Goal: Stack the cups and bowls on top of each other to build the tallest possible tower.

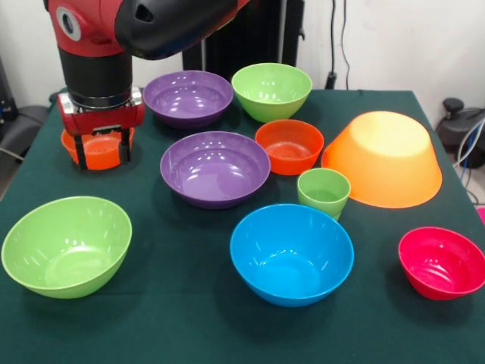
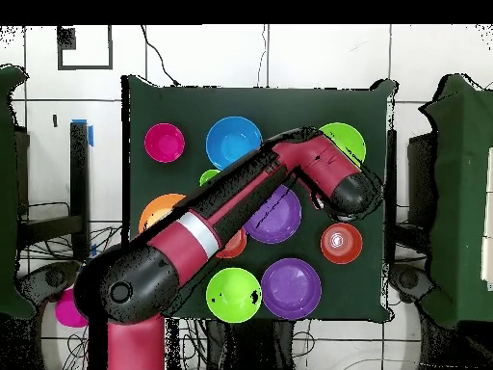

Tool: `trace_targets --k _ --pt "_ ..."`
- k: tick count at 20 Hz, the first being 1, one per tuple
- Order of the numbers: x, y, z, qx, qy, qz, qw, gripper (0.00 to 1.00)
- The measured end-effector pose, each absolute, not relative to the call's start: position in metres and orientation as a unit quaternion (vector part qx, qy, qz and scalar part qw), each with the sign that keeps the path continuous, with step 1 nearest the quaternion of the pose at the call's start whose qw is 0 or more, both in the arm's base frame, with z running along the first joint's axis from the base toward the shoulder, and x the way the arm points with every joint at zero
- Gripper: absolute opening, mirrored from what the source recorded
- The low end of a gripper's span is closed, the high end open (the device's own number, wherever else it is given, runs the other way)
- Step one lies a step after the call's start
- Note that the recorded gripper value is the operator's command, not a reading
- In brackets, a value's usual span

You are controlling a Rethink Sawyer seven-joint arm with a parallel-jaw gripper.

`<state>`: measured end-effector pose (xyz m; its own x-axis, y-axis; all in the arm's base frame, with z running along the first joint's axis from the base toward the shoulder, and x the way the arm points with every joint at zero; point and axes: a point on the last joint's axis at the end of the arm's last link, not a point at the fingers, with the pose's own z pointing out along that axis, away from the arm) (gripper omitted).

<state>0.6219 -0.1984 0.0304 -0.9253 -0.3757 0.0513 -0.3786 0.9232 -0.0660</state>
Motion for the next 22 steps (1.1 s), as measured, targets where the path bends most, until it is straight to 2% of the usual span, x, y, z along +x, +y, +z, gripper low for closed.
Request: trace_targets --k 8,11,16,22 --pt "0.625 -0.211 0.054 0.160 -0.987 0.027 0.005 1.00" --pt "0.631 -0.227 0.079 0.144 -0.989 0.034 -0.016 1.00" --pt "0.635 -0.235 0.099 0.139 -0.989 0.043 -0.027 1.00" --pt "0.637 -0.237 0.104 0.139 -0.989 0.050 -0.025 1.00"
